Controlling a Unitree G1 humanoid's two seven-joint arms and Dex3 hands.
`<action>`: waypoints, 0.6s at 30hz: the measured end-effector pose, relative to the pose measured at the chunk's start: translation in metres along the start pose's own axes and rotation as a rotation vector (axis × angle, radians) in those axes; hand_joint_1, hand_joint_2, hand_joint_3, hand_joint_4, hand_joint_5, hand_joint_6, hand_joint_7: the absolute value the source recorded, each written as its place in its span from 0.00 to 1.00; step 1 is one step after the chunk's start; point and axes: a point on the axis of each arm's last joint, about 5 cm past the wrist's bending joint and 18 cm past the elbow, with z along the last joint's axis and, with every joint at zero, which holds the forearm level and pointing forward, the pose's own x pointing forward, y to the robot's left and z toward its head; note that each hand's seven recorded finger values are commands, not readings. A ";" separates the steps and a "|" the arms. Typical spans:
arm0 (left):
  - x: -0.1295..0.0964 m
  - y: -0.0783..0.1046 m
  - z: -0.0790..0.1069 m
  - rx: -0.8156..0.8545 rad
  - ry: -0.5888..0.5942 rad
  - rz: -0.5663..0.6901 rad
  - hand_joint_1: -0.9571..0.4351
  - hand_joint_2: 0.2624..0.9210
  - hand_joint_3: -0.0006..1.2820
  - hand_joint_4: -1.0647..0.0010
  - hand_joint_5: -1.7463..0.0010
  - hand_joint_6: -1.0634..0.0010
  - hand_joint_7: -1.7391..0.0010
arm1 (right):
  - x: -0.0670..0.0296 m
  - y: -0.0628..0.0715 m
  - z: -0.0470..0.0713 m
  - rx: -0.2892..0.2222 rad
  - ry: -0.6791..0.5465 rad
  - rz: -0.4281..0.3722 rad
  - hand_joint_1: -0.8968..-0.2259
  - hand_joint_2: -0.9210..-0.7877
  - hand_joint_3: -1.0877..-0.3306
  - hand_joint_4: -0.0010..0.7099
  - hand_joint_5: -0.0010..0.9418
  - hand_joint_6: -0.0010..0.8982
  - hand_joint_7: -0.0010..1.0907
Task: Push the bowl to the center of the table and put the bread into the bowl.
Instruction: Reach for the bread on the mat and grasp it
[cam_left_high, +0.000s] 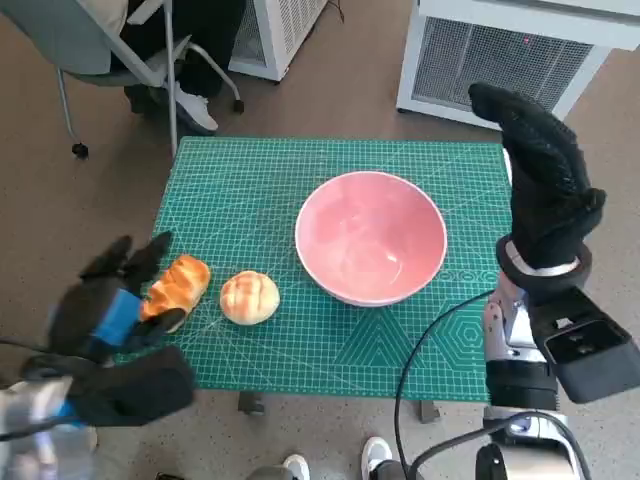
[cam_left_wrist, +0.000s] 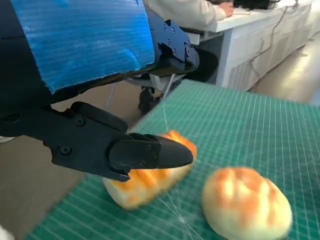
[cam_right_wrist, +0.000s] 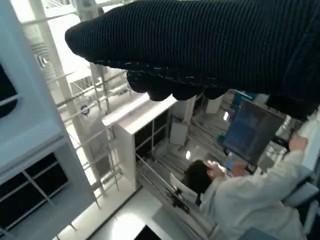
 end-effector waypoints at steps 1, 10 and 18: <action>0.001 -0.002 0.002 -0.005 0.006 0.009 0.15 1.00 0.28 0.77 0.99 0.74 1.00 | -0.0002 0.000 0.000 0.003 0.001 -0.002 0.48 0.00 0.36 0.00 0.54 0.00 0.76; 0.013 -0.012 0.014 -0.056 0.079 0.082 0.15 1.00 0.28 0.76 0.99 0.74 1.00 | -0.0040 -0.001 0.001 0.009 0.010 -0.007 0.49 0.00 0.37 0.00 0.54 0.00 0.75; 0.021 -0.031 0.015 -0.123 0.179 0.070 0.17 1.00 0.26 0.75 0.99 0.74 1.00 | -0.0066 -0.002 0.000 0.015 0.028 -0.012 0.44 0.00 0.37 0.00 0.53 0.00 0.74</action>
